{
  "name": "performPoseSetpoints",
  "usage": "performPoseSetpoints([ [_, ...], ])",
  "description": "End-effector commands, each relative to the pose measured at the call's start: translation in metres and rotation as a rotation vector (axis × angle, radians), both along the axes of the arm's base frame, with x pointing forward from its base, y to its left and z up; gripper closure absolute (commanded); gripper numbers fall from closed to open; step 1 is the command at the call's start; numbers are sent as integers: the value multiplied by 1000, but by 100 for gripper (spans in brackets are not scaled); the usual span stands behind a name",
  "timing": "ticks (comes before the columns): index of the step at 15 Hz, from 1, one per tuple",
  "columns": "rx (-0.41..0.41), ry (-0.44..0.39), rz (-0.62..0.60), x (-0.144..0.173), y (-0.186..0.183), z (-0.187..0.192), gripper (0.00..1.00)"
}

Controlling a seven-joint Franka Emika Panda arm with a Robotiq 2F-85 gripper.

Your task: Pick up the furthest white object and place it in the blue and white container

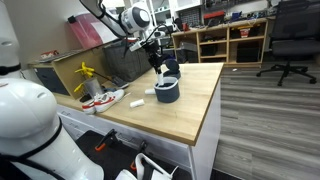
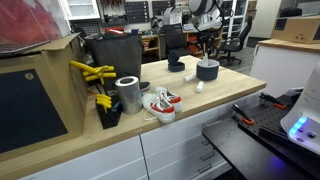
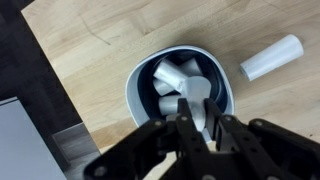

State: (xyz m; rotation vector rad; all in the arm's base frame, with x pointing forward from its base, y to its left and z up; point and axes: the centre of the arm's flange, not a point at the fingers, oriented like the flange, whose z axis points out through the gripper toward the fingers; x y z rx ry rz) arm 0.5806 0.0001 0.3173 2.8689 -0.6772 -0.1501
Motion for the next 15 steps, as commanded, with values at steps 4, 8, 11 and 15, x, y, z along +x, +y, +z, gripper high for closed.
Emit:
performPoseSetpoints([
  [4,47,23,-75,-10,-24,10,95],
  [8,73,-2,-176,-9,-55,7,95],
  [11,121,-40,-253,-11,-71,12,95],
  [15,221,-112,-338,-16,-73,19,95],
])
